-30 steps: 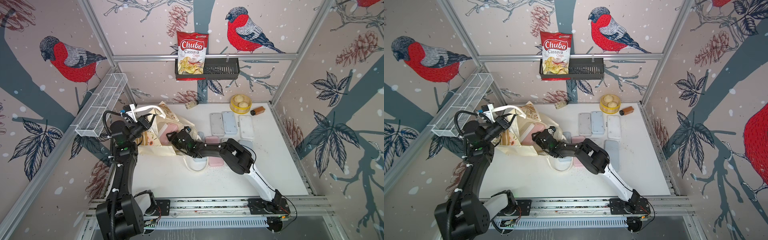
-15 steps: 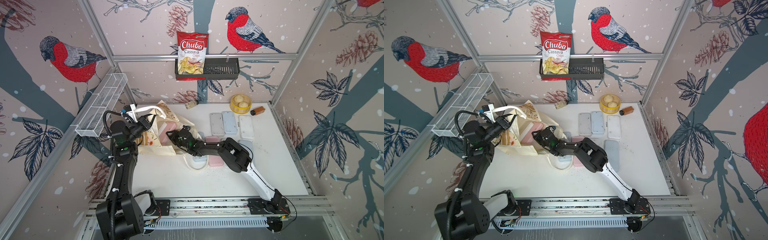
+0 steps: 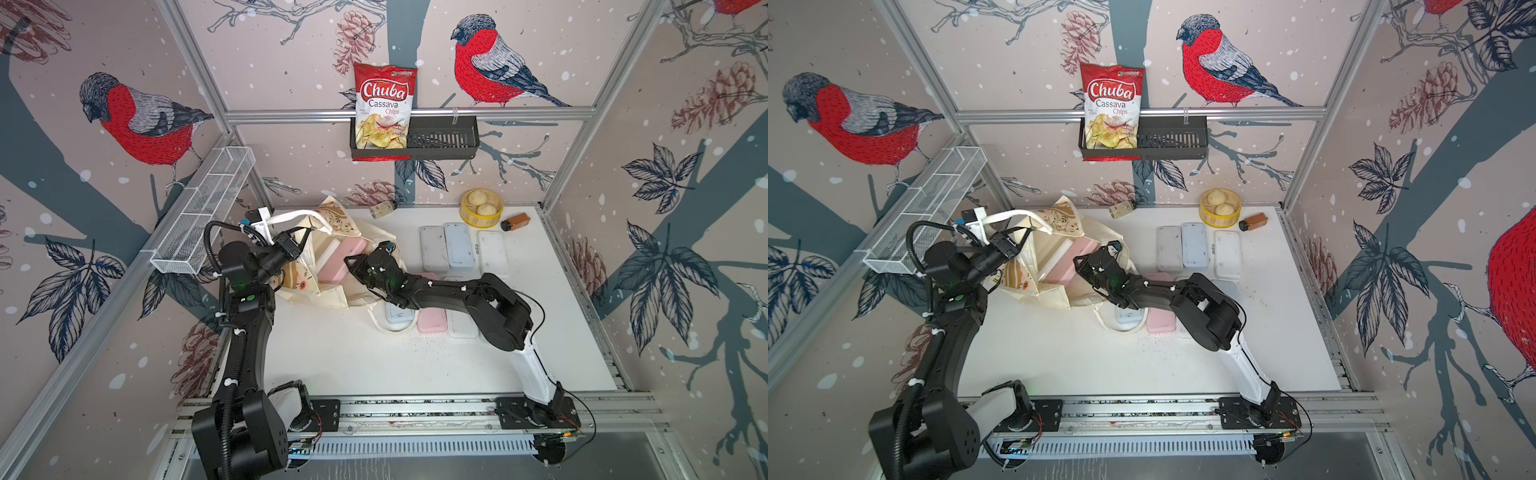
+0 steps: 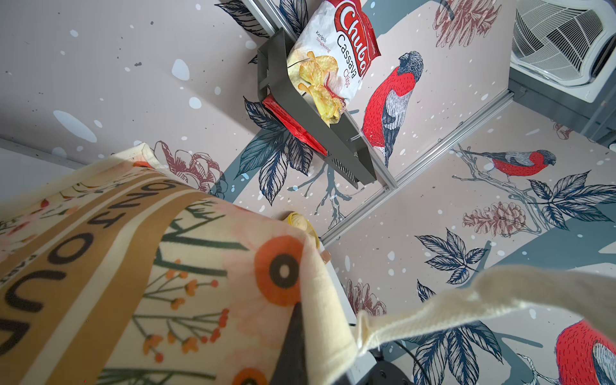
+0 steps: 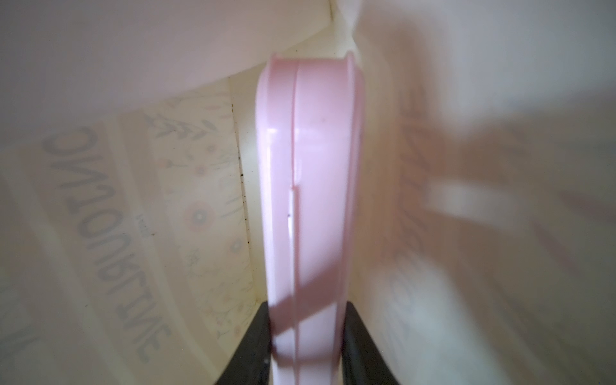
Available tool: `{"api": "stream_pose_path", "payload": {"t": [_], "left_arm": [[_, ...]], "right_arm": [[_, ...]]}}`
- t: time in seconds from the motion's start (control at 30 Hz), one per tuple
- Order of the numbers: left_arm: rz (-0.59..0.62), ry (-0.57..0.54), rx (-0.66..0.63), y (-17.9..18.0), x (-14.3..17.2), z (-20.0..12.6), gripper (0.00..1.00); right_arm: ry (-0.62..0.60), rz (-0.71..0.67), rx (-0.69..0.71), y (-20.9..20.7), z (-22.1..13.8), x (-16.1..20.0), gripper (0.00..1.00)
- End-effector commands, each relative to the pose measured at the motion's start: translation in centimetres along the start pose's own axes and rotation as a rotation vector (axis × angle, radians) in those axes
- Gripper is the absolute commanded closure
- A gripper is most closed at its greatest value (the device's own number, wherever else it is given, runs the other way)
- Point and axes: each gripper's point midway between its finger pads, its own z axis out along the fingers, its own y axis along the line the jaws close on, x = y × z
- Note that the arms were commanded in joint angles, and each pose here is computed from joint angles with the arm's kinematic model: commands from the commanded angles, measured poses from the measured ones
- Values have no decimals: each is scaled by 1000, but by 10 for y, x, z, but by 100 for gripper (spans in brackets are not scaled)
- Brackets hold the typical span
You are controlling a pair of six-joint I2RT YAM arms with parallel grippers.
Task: Take out the pencil case from the canvas bag
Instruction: Pick up the pencil case from the canvas bag.
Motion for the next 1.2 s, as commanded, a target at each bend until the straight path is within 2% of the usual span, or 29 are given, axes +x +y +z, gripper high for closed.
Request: {"api": "stream_pose_path", "payload": {"t": [0.0,0.23,0.47,0.77,1.17], "left_arm": [[63,-39,17,-8,-12,-1,100],[56,-43,5,-5,-12,-1,100],[46,-52,-20,1,-14,-3,100],[42,-69,-35,5,-19,-7,100],[43,-69,-51,8,-19,-7,100]], "right_arm": [[-61,-81,18,13,-7,-15,72],[-73,-174,59,30,-20,-16,73],[-80,-298,89,44,-48,-16,74],[-29,-374,6,55,-86,0,75],[-98,-507,-81,92,-153,-8,76]]}}
